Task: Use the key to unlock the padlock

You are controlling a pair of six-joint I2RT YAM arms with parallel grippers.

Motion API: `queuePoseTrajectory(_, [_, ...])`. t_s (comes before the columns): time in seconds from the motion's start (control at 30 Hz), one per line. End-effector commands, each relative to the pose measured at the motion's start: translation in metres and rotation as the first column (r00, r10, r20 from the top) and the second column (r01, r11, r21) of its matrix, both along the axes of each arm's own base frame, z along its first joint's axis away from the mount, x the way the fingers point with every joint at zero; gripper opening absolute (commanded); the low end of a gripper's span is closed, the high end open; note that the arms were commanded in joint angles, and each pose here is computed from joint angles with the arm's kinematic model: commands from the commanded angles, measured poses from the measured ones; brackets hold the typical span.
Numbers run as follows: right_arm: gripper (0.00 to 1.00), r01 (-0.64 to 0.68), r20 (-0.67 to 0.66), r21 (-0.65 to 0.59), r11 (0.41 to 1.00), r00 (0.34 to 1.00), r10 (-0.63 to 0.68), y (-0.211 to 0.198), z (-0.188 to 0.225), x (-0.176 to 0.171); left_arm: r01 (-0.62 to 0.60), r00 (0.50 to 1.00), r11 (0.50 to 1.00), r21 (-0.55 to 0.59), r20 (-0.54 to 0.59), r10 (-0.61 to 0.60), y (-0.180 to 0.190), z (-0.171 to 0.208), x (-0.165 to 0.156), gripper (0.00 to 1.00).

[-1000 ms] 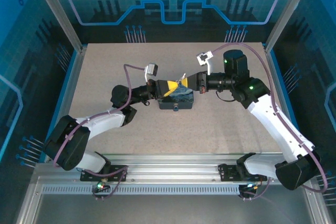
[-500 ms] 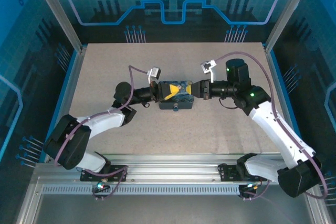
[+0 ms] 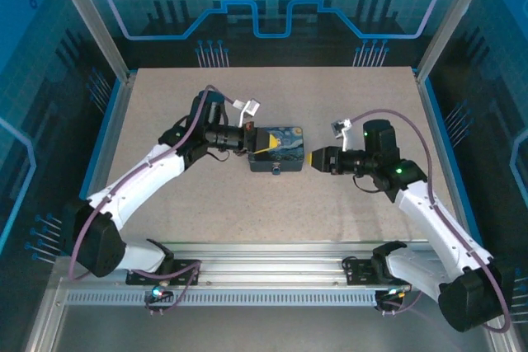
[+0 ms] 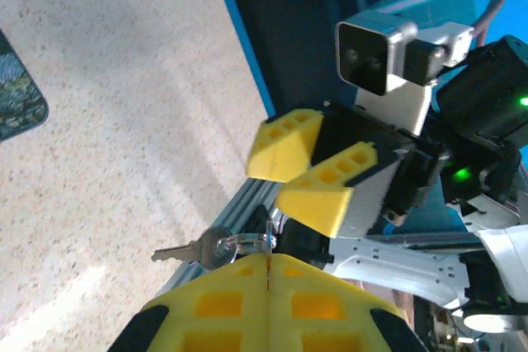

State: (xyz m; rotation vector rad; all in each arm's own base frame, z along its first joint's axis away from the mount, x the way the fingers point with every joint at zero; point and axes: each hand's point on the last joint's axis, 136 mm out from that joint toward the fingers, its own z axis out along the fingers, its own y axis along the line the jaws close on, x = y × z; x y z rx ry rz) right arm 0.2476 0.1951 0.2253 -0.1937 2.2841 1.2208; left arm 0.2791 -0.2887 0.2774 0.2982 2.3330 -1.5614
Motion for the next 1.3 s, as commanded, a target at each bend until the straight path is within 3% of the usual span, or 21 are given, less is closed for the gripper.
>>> queuePoseTrajectory(0.0, [0.46,0.020,0.036,0.075,0.997,0.999,-0.022,0.002,0.007,0.004,0.089,0.995,0.983,0.159,-0.055,-0.081,0.012,-0.025,-0.018,0.00])
queuePoseTrajectory(0.13, [0.50,0.017,0.057,0.151,0.988,0.998,-0.026,0.006,0.010,0.006,0.151,0.989,0.963,0.222,-0.038,-0.146,0.015,-0.020,-0.022,0.00])
queuePoseTrajectory(0.4, [0.50,-0.067,0.189,0.313,0.947,0.982,0.007,0.022,0.047,0.003,0.284,0.956,0.937,0.205,0.010,-0.292,0.001,0.001,-0.043,0.00])
queuePoseTrajectory(0.53, [0.62,-0.123,0.263,0.347,0.930,0.964,0.029,0.032,0.070,-0.006,0.319,0.944,0.928,0.194,0.026,-0.330,-0.005,0.008,-0.051,0.00])
queuePoseTrajectory(0.63, [0.64,-0.164,0.294,0.364,0.917,0.954,0.054,0.039,0.082,-0.013,0.341,0.935,0.926,0.164,0.043,-0.352,-0.009,0.014,-0.056,0.00])
queuePoseTrajectory(0.77, [0.58,-0.216,0.325,0.372,0.903,0.941,0.091,0.046,0.094,-0.021,0.351,0.928,0.927,0.130,0.086,-0.363,-0.013,0.025,-0.062,0.00])
queuePoseTrajectory(0.97, [0.57,-0.275,0.346,0.374,0.886,0.928,0.142,0.056,0.100,-0.030,0.341,0.926,0.933,0.113,0.127,-0.354,-0.013,0.036,-0.063,0.00])
queuePoseTrajectory(1.1, [0.45,-0.319,0.364,0.376,0.870,0.914,0.178,0.066,0.105,-0.036,0.335,0.928,0.936,0.110,0.133,-0.348,-0.014,0.038,-0.061,0.00])
queuePoseTrajectory(1.27, [0.38,-0.346,0.383,0.376,0.860,0.903,0.196,0.069,0.112,-0.041,0.333,0.928,0.937,0.106,0.137,-0.346,-0.014,0.038,-0.062,0.00])
